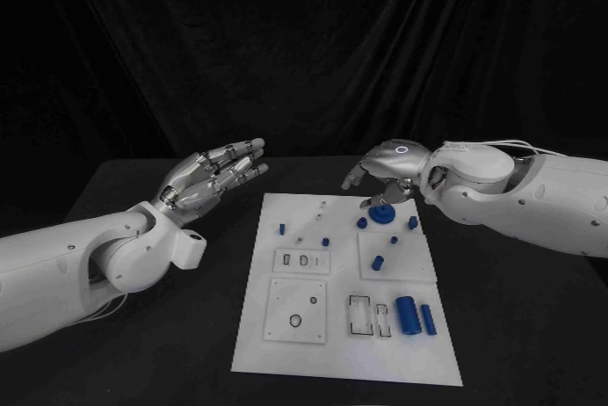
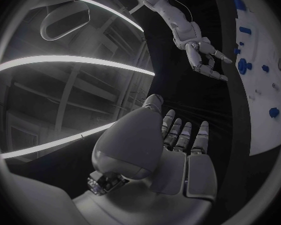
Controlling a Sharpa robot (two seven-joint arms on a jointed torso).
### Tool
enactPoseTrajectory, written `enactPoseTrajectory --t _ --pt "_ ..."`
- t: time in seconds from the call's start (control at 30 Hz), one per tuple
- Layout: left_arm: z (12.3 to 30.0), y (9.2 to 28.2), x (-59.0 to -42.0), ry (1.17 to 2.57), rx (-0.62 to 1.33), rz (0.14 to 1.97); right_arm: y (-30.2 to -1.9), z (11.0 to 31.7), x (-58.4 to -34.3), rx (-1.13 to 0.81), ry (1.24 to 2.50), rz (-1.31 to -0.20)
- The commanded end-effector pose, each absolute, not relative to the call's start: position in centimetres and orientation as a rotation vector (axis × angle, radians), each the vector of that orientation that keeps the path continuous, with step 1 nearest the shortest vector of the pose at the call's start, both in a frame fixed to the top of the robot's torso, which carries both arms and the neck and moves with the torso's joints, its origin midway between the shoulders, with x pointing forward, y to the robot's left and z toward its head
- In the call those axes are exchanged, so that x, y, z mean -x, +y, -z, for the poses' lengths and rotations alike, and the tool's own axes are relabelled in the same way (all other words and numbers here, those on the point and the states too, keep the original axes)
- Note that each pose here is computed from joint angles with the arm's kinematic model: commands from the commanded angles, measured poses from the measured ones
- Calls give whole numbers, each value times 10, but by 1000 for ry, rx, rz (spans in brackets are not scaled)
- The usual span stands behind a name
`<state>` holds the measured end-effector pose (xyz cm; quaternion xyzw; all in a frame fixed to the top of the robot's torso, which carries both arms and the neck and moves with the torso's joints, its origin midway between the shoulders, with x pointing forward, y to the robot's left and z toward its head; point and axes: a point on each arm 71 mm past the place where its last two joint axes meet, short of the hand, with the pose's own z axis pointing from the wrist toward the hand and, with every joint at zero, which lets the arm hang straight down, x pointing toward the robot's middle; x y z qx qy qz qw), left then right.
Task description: Assemble the parts on the task board
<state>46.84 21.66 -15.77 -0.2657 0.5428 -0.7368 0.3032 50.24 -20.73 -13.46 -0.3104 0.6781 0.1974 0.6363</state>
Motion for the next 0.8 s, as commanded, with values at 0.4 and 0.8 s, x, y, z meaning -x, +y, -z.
enactPoseTrajectory --t 0.4,0.8 --pt "148 217 -469 1315 638 2058 -213 155 -504 746 1617 -422" --pt "148 215 -471 1316 632 2072 -222 165 -501 741 1662 -412"
